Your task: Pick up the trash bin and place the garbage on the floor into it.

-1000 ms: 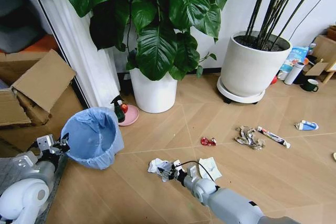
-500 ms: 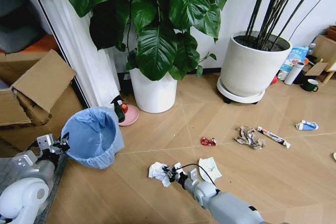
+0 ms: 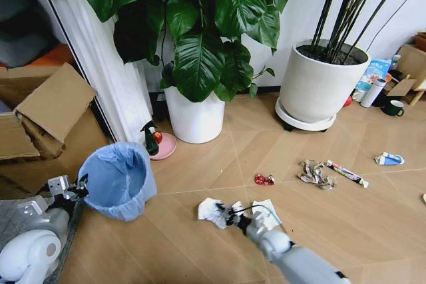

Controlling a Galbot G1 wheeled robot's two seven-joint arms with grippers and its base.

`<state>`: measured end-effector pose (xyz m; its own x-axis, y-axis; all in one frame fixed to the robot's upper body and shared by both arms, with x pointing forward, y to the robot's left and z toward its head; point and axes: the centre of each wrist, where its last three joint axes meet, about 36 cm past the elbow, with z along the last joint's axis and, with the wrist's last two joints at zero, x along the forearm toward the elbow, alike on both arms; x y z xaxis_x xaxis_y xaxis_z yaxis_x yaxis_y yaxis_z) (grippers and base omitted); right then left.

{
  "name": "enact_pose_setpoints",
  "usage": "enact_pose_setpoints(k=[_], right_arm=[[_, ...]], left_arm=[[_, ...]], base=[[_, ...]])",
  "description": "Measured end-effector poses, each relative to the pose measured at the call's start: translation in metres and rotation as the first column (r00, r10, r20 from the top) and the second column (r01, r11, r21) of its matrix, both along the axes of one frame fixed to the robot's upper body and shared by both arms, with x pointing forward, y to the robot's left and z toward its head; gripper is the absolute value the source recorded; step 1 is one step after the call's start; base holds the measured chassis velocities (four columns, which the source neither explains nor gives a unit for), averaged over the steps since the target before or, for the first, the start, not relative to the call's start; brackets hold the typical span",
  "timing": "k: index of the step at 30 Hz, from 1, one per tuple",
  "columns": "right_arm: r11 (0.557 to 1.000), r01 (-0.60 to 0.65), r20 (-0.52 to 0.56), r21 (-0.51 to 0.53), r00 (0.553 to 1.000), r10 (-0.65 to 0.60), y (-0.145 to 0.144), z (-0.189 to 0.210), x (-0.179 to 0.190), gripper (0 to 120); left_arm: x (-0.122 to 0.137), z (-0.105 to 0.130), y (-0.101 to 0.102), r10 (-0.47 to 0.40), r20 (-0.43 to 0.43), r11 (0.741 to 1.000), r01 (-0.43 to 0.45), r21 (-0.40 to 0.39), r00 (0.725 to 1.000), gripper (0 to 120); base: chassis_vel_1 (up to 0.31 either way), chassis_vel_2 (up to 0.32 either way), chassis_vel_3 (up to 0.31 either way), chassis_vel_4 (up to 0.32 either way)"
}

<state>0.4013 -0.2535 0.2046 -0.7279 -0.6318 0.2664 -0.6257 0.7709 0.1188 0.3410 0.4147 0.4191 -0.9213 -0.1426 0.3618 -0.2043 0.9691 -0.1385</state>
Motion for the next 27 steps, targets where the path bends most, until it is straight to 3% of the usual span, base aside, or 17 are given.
enact_pose_setpoints(k=[6, 13, 17, 27], right_arm=[[0.997, -0.052, 0.200, 0.056, 0.979, 0.039, -0.027, 0.062, 0.003, 0], [0.973, -0.184, 0.358, 0.140, 0.925, 0.123, -0.018, 0.109, 0.014, 0], [0.914, -0.317, 0.412, 0.254, 0.890, 0.194, 0.038, 0.138, 0.034, 0], [0.856, -0.425, 0.430, 0.294, 0.859, 0.279, 0.107, 0.143, 0.077, 0]], left_arm=[[0.006, -0.009, -0.003, -0.034, -0.033, 0.999, 0.034, -0.004, 0.999, 0], [0.008, -0.012, -0.011, -0.081, -0.053, 0.997, 0.081, -0.004, 0.995, 0], [0.011, -0.010, -0.033, -0.176, -0.059, 0.984, 0.175, -0.019, 0.983, 0], [0.014, -0.008, -0.044, -0.212, -0.059, 0.977, 0.211, -0.022, 0.975, 0]], base=[[0.000, 0.000, 0.000, 0.000], [0.000, 0.000, 0.000, 0.000], [0.000, 0.000, 0.000, 0.000], [0.000, 0.000, 0.000, 0.000]])
